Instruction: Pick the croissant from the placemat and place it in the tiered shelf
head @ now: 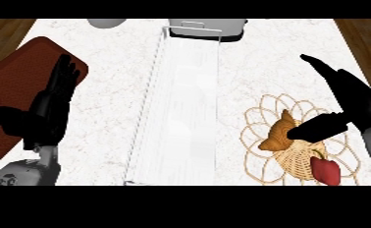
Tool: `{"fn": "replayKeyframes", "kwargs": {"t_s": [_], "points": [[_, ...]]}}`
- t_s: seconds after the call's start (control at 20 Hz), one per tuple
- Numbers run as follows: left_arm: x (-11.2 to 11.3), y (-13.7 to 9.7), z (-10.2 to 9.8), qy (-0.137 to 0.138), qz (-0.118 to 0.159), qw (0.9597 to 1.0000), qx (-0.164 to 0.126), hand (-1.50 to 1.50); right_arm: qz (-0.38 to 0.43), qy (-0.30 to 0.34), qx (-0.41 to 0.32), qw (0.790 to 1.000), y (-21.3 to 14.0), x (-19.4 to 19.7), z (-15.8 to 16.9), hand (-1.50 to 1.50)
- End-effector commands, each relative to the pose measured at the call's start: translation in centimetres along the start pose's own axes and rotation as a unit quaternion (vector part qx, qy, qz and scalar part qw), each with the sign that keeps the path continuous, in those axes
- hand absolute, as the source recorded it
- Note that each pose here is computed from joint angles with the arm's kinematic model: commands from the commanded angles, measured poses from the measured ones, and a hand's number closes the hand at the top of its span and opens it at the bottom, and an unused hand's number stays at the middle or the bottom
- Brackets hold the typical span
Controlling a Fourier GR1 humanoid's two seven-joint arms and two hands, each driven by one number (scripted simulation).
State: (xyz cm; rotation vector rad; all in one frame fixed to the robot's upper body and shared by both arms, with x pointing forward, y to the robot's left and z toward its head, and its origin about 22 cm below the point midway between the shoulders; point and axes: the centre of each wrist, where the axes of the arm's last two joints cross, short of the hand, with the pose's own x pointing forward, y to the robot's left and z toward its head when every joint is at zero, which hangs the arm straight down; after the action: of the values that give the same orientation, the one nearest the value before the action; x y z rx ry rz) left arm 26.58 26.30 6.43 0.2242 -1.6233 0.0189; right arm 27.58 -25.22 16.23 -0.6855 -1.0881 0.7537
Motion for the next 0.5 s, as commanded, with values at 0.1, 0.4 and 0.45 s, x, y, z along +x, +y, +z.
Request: {"fn": "replayKeyframes", "kwargs": {"t_s": [0.1, 0.4, 0.45], "points": [[-0.2, -0.5, -0.7, 0.006, -0.009, 0.9999, 0.002, 0.0, 0.142, 0.088, 0.011, 0.986, 3.3, 5.3, 0.6, -1.5], [0.1, -0.1, 0.5, 0.003, -0.005, 1.0, -0.004, 0.0, 0.179, 0.14, 0.029, 0.973, 6.4, 6.4, -1.6, -1.5], [-1.0, 0.4, 0.6, -0.001, -0.004, 1.0, 0.002, 0.0, 0.194, 0.149, 0.025, 0.969, 5.7, 6.6, -2.2, -1.5]]}}
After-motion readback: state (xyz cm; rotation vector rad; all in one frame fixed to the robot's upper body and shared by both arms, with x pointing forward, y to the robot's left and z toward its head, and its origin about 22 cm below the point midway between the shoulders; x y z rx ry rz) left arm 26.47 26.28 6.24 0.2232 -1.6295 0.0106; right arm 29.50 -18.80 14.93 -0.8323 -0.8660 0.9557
